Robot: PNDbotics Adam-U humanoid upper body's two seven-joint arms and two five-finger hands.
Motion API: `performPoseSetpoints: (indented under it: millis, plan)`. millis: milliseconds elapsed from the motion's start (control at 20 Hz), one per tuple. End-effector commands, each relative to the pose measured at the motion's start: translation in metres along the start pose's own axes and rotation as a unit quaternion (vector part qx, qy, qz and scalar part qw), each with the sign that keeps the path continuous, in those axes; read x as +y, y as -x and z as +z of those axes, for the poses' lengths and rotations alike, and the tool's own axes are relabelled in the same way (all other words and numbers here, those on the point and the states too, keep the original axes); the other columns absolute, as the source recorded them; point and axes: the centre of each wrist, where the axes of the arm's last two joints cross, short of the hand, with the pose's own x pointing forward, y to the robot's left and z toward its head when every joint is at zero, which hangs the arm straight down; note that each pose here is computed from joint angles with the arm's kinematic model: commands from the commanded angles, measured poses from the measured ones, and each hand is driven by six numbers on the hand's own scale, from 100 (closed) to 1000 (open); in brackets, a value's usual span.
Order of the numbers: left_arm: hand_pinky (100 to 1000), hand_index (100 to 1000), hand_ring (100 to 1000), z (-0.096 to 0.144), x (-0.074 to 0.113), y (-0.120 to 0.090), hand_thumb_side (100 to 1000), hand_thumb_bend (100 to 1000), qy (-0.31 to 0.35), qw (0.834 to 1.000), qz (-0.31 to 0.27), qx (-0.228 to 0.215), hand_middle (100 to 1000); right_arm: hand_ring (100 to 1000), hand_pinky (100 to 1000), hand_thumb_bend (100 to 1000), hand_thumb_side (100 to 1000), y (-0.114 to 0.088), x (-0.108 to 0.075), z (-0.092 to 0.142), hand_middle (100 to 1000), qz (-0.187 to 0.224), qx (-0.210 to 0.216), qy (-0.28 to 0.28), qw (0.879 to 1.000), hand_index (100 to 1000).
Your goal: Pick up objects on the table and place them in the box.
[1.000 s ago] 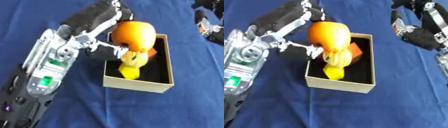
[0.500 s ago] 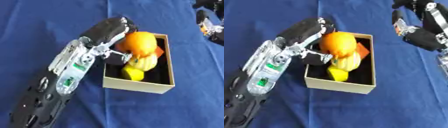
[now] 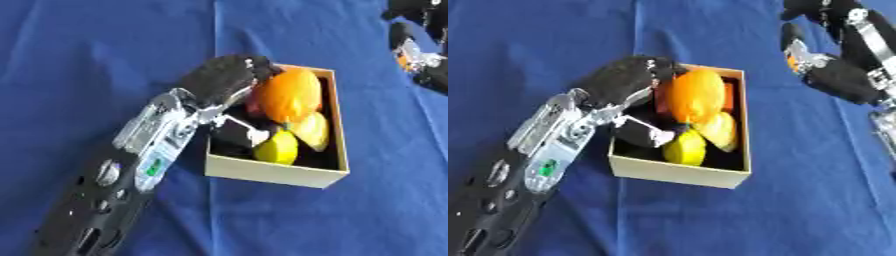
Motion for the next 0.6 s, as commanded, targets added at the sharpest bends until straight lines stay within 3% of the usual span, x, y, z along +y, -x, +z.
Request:
performPoseSetpoints:
  millis: [50, 600]
  plan:
    - [900, 937, 869, 0.012, 0.023, 0.004, 454, 569, -0.029, 0.999, -0.028, -0.003, 827, 906, 984, 100, 448, -0.004, -0.006, 0.000, 699, 0.014, -0.004, 0.001, 1.000, 803]
    - [898, 940, 868, 0.054, 0.081, -0.002, 465, 538, -0.108, 0.993, -0.040, -0.013, 823, 906, 984, 100, 447, 0.000, -0.006, 0.006, 699, 0.019, 0.009, 0.000, 1.000, 804]
